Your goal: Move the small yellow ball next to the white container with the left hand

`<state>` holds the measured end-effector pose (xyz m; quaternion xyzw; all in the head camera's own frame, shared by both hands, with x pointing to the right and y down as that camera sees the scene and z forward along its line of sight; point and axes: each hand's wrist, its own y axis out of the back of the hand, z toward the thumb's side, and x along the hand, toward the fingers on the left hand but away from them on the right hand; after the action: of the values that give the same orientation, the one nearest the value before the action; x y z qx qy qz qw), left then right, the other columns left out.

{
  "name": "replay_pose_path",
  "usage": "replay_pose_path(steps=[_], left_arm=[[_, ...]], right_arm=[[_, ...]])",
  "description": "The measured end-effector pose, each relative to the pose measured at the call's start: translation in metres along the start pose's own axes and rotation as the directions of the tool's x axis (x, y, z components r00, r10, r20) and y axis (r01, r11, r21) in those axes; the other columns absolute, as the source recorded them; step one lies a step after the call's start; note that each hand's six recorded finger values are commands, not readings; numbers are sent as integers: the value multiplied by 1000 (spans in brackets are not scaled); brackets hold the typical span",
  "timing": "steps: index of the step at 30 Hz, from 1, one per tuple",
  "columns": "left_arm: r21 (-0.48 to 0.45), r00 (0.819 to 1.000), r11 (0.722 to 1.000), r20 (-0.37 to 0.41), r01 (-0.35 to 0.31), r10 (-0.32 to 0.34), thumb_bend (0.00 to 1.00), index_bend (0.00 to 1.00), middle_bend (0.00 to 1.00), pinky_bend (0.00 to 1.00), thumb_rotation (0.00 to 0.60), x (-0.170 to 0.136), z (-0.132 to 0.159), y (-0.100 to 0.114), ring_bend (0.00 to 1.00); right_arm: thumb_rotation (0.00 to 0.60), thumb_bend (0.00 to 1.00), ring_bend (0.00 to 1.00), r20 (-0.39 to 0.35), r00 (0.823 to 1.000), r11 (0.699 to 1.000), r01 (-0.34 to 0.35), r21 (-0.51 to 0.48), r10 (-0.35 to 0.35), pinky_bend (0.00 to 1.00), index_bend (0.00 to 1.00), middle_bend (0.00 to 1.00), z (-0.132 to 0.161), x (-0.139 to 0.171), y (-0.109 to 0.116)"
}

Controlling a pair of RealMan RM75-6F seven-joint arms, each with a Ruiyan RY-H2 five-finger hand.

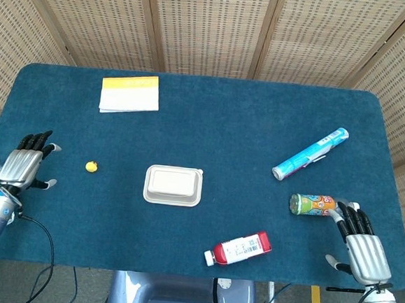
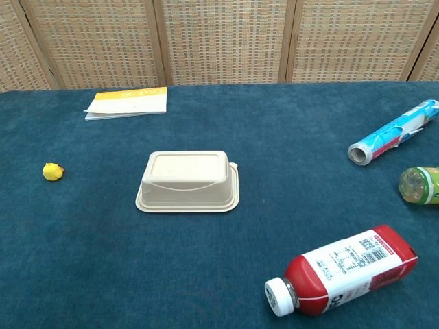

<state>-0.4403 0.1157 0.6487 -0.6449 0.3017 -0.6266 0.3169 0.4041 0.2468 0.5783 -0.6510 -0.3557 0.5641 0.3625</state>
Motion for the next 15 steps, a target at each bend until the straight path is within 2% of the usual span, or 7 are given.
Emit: replay_pose_path(steps=[7, 15], left_arm=[[33, 997, 997, -25, 72, -71, 218, 277, 0, 0, 600, 26, 8, -17, 0], [38, 994, 994, -42, 107, -105, 220, 286, 0, 0, 600, 48, 18, -29, 0]], right_arm=[[600, 0, 0, 1, 1000, 1000, -4, -5, 4, 0, 121, 0, -1, 0, 0], [600, 0, 0, 4, 1000, 1000, -10, -4, 10, 0, 120, 0, -2, -2, -2]])
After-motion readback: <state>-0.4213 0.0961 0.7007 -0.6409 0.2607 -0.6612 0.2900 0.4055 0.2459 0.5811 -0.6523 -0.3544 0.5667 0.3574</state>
